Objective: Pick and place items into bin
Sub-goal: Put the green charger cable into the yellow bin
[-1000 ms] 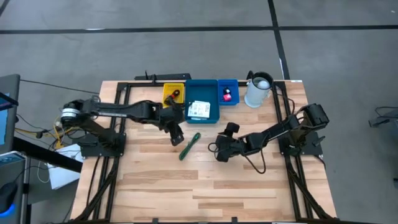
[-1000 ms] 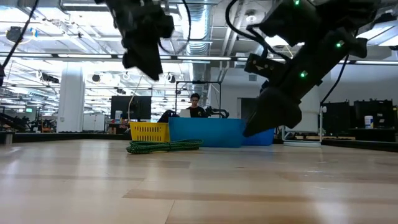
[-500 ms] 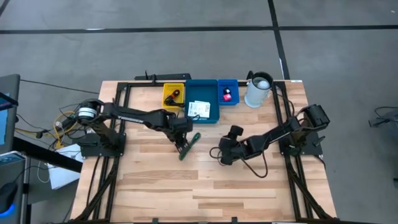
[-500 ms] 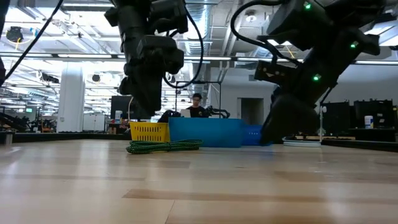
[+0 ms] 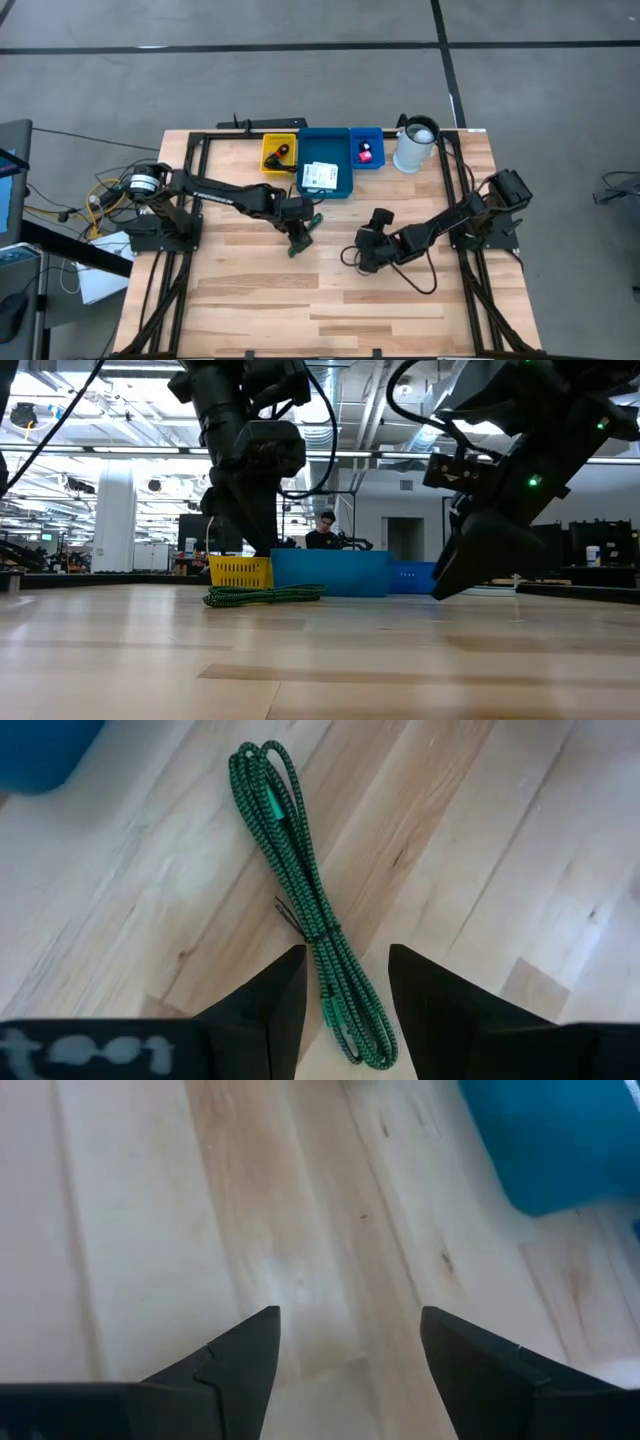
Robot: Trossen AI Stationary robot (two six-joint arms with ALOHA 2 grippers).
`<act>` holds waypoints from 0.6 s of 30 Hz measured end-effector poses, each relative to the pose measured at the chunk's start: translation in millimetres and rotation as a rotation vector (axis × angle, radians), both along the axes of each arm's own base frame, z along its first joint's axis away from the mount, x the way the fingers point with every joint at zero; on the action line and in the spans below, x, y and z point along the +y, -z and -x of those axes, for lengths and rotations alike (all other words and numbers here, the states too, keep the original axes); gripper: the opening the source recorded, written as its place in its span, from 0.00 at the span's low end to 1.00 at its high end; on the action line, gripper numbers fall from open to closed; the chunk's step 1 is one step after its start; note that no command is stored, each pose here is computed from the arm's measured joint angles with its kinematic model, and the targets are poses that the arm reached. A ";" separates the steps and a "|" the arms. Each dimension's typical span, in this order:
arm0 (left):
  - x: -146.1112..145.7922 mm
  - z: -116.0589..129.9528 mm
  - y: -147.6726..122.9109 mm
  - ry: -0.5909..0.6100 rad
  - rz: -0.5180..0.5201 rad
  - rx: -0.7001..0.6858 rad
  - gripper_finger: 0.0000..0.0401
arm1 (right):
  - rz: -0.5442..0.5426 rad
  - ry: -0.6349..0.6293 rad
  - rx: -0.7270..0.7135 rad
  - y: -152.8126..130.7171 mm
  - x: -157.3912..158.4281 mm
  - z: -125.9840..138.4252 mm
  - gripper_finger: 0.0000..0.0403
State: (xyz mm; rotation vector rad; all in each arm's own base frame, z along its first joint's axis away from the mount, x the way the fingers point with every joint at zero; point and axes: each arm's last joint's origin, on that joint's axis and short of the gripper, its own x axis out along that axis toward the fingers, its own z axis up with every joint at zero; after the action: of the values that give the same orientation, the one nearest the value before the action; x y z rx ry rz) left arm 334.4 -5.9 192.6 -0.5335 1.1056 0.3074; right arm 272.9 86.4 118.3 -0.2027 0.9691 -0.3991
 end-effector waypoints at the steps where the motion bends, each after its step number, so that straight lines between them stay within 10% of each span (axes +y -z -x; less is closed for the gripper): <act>1: -1.0 0.0 0.0 0.000 -0.007 -0.001 0.33 | -0.004 -0.002 -0.003 0.0 2.0 0.7 0.58; 18: -12.4 -7.1 17.7 -0.019 -0.063 0.027 0.33 | -0.021 -0.032 -0.010 0.3 18.0 7.2 0.58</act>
State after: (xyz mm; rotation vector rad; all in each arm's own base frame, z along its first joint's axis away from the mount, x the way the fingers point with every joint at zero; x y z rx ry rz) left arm 341.6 -18.3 174.9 -0.4853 1.1140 0.3657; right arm 265.6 104.4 117.9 -0.1969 0.9584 -0.3604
